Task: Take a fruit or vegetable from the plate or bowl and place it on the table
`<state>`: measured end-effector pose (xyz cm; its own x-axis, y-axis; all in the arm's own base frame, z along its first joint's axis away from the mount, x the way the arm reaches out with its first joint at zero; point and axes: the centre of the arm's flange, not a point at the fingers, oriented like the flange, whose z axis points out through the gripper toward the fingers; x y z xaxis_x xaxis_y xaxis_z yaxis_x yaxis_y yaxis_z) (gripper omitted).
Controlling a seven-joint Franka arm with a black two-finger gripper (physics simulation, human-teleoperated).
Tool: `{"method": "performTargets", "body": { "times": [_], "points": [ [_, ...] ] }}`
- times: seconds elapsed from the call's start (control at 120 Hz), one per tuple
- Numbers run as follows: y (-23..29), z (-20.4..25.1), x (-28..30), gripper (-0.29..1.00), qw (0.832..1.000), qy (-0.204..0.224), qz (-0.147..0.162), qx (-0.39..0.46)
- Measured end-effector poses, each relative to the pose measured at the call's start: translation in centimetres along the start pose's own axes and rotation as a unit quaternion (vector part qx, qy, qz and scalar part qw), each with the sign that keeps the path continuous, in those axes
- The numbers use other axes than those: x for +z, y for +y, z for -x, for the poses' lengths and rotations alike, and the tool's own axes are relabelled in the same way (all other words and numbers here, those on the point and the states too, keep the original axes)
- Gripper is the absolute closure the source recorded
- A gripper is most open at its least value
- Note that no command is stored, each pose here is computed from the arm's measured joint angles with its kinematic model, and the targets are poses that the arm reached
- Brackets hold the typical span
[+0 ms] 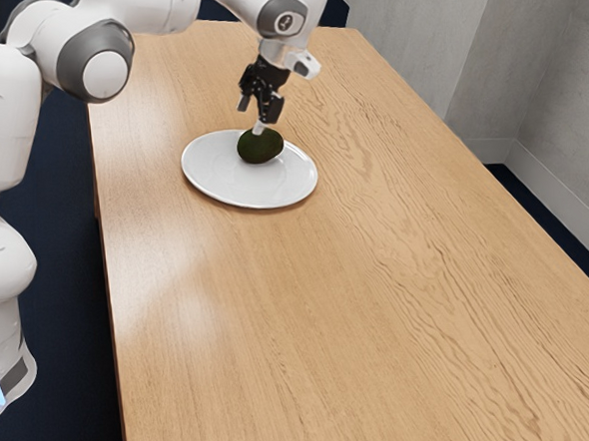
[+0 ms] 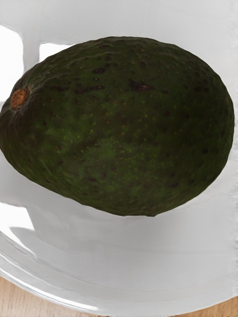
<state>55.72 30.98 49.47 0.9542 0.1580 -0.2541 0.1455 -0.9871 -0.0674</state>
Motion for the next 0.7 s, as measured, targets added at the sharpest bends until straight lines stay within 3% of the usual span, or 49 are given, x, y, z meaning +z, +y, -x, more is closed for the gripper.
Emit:
{"method": "performTargets", "body": {
  "times": [0.367,0.7],
  "points": [
    [-0.8,1.0,1.9,0.0,0.999,-0.032,0.014,0.011],
    [0.9,0.5,0.9,0.0,0.999,-0.012,0.032,0.031]
  ]
}}
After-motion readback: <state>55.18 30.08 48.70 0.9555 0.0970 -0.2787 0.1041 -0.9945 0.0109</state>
